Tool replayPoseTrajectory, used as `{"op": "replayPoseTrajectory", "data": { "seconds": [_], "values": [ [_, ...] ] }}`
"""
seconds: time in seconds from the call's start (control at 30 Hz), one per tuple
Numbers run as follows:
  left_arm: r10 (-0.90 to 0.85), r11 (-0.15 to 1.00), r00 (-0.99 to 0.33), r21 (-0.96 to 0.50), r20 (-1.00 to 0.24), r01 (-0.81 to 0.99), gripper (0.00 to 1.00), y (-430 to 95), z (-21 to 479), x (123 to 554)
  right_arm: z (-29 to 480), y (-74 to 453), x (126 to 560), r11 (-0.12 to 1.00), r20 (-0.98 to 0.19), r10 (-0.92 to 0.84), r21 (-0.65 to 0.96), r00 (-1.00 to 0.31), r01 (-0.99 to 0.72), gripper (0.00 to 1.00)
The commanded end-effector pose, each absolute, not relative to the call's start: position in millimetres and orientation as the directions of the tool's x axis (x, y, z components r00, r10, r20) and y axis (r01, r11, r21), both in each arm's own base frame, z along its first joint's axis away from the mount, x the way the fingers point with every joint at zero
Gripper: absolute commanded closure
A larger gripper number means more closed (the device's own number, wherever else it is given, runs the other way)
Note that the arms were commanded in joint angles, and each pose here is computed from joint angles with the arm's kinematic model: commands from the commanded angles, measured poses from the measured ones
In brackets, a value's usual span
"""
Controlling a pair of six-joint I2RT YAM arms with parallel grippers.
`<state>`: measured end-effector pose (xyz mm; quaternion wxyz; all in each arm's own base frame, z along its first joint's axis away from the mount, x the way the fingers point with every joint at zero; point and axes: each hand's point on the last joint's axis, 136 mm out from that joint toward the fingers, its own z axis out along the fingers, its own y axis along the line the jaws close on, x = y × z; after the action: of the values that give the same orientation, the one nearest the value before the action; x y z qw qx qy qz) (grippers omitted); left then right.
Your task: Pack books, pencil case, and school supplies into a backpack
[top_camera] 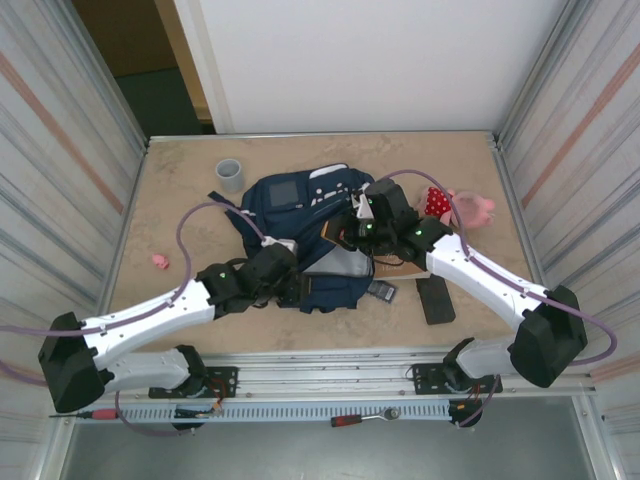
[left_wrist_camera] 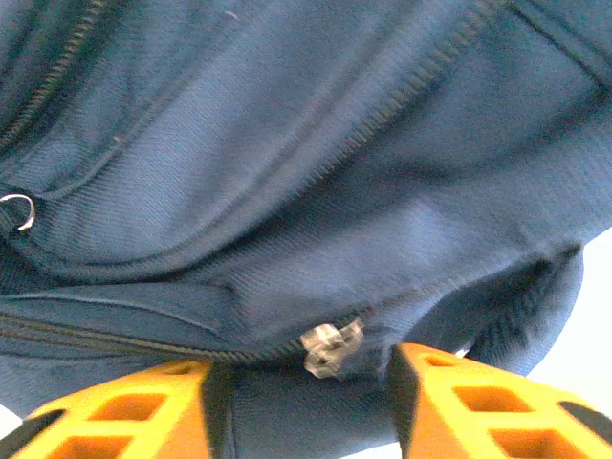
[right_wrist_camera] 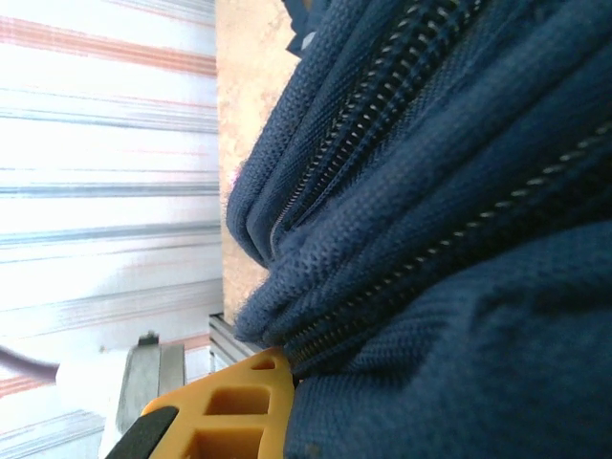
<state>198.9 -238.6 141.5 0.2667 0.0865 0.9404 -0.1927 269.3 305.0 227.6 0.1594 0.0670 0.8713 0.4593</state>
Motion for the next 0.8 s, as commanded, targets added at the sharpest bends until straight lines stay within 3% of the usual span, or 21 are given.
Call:
{"op": "replayPoseTrajectory", "data": {
  "seconds": [0.0, 0.07, 0.23, 0.4, 0.57, 0.67, 0.77],
  "values": [
    [-0.066, 0.889, -0.825, -0.409, -0.561, 0.207, 0.66, -238.1, 155.0, 215.0, 276.6, 320.2, 270.4, 0.48, -0.294, 0.229, 0.863, -0.928, -0.155, 1.0],
    [-0.074, 0.879, -0.828, -0.428, -0.556, 0.209, 0.84, -236.2, 158.1, 213.7, 268.0, 317.5, 268.3, 0.505, -0.289, 0.198, 0.849, -0.937, -0.155, 1.0],
    [-0.124, 0.791, -0.864, -0.574, -0.488, 0.21, 1.0, -237.1, 158.9, 205.1, 254.4, 314.1, 259.0, 0.545, -0.309, 0.1, 0.812, -0.946, -0.208, 1.0],
    [-0.175, 0.726, -0.881, -0.662, -0.44, 0.186, 1.0, -229.1, 158.6, 200.9, 245.2, 306.4, 258.1, 0.562, -0.3, 0.096, 0.803, -0.949, -0.197, 1.0],
    [-0.15, 0.65, -0.889, -0.721, -0.433, 0.241, 1.0, -245.4, 164.8, 196.6, 236.7, 317.6, 260.6, 0.521, -0.254, 0.182, 0.844, -0.95, -0.126, 0.71],
    [-0.143, 0.604, -0.896, -0.754, -0.42, 0.257, 1.0, -256.9, 168.5, 197.5, 223.8, 329.1, 260.4, 0.505, -0.222, 0.227, 0.859, -0.948, -0.08, 0.65],
    [-0.139, 0.585, -0.901, -0.769, -0.41, 0.259, 1.0, -261.9, 171.7, 197.8, 214.7, 331.9, 263.1, 0.527, -0.227, 0.262, 0.848, -0.938, -0.058, 0.66]
  ]
}}
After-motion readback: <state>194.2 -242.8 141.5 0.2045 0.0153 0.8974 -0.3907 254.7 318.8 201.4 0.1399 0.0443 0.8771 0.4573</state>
